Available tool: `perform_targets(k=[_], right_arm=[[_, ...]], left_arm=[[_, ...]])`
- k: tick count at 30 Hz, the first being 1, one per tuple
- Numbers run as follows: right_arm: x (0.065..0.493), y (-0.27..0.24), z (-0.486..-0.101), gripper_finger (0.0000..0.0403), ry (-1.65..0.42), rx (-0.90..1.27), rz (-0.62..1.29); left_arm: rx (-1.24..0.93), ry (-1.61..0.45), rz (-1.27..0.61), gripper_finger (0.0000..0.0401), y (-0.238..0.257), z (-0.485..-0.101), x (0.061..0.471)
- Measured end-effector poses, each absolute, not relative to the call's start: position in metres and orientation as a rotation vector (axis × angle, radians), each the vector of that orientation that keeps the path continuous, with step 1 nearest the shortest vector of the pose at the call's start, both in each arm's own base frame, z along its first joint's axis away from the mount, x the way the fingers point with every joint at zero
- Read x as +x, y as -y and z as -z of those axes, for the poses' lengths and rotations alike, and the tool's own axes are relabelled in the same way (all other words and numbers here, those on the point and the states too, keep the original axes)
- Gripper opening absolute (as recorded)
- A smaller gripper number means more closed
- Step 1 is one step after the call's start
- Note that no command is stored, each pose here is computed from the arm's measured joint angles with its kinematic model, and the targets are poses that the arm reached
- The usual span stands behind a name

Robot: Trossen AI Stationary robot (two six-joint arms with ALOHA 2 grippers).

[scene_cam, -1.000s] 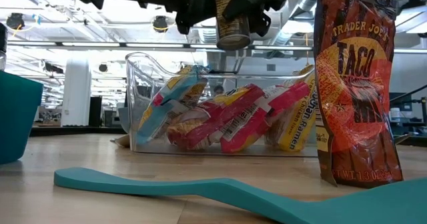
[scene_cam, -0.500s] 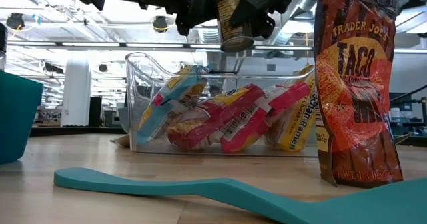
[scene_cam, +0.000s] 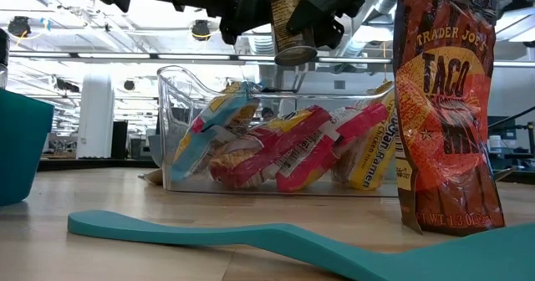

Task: Pick & Place Food Item
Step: Put the yellow spice can into the dark blue bin

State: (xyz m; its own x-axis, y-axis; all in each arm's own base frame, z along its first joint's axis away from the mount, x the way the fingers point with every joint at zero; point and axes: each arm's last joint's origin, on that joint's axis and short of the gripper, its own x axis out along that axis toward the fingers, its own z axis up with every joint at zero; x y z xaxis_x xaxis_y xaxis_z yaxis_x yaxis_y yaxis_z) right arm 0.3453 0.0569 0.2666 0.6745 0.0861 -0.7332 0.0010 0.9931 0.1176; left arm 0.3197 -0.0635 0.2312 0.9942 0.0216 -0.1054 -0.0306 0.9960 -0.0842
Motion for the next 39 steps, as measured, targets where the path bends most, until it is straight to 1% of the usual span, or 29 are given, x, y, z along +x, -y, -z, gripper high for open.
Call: perform_targets(k=[29,35,39], right_arm=[[0.346,-0.0575,-0.2662,0.0241,-0.827,0.122,-0.046],[0.3467,-0.0546,-0.2665,0.0261,-0.823,0.115,-0.046],[0.3462,-0.0518,-0.2659,0.0273,-0.836,0.069,-0.062]], left_arm=[[-0.088,-0.107,-0.027,0.0214,0.0633,-0.2311,0.3197],[-0.087,-0.107,-0.027,0.0214,0.0633,-0.2311,0.3196],[-0.087,-0.108,-0.029,0.0214,0.0633,-0.231,0.3196]])
